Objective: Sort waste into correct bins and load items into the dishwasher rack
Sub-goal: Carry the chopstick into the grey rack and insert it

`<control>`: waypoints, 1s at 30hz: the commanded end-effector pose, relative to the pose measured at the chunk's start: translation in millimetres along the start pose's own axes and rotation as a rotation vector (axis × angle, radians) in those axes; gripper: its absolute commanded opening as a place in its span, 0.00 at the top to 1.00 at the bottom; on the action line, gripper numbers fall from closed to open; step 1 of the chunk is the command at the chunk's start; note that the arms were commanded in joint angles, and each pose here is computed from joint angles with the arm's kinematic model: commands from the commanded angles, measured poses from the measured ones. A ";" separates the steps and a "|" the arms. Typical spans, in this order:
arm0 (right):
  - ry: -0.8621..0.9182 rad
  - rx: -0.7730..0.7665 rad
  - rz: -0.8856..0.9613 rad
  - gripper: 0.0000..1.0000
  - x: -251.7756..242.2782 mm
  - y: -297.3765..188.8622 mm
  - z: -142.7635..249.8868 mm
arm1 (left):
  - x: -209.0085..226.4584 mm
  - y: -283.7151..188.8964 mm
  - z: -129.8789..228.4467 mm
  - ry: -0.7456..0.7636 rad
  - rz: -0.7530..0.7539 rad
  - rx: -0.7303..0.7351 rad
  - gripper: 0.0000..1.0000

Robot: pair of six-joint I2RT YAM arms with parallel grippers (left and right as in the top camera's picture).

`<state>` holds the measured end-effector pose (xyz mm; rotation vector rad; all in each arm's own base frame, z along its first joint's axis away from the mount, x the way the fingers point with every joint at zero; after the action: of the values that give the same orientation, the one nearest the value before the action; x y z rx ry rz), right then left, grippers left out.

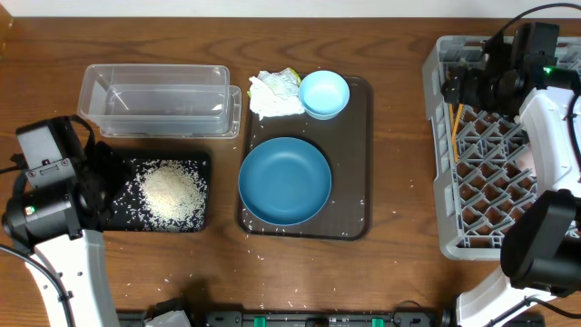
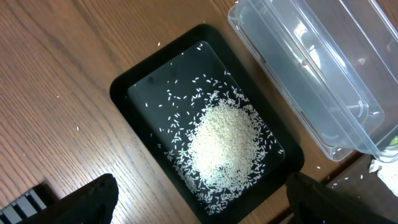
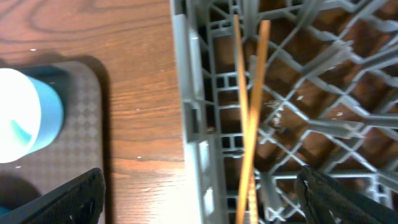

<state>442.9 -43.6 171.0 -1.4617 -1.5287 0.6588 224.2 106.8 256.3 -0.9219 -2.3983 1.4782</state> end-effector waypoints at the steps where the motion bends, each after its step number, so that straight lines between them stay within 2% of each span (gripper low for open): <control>1: 0.054 0.008 -0.052 0.04 4.8 1.0 1.4 | 0.7 -0.8 -2.9 -0.003 -0.005 -0.008 0.11; 3: 0.073 -0.008 -0.031 0.08 1.8 1.1 -2.0 | 0.7 -0.8 -2.9 -0.003 -0.005 -0.008 0.11; 6: 0.109 -0.045 0.022 0.21 -5.9 1.0 -9.3 | 0.7 -0.8 -2.9 -0.003 -0.005 -0.008 0.11; 9: 0.145 -0.090 0.070 0.20 -13.1 0.2 -18.0 | 0.7 -0.8 -2.9 -0.003 -0.005 -0.008 0.11; 12: 0.146 -0.149 0.087 0.15 -15.8 -1.3 -30.3 | 0.7 -0.8 -2.9 -0.003 -0.005 -0.008 0.11; 19: 0.161 -0.213 0.076 0.18 -19.4 15.2 -46.5 | 0.7 -0.8 -2.9 -0.003 -0.005 -0.008 0.11; 23: 0.196 -0.188 0.084 0.28 -26.8 39.8 -42.7 | 0.7 -0.8 -2.9 -0.003 -0.005 -0.008 0.11; 25: 0.200 -0.170 0.088 0.39 -30.3 52.2 -39.2 | 0.7 -0.8 -2.9 -0.003 -0.005 -0.008 0.11; 30: 0.205 -0.151 0.094 0.42 -35.7 70.8 -35.0 | 0.7 -0.8 -2.9 -0.003 -0.005 -0.008 0.11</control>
<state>503.8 -69.2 123.0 -1.6584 -1.4050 0.4499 224.2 106.8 256.3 -0.9217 -2.3986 1.4785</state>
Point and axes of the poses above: each gripper's point midway between its finger pads, its own y axis out along the fingers, its own x axis along the line the jaws close on, z = x × y, the point moved 3 cm from there along -y, back along the fingers, and after that the axes turned 1 degree about -y, right-handed, at the moved point
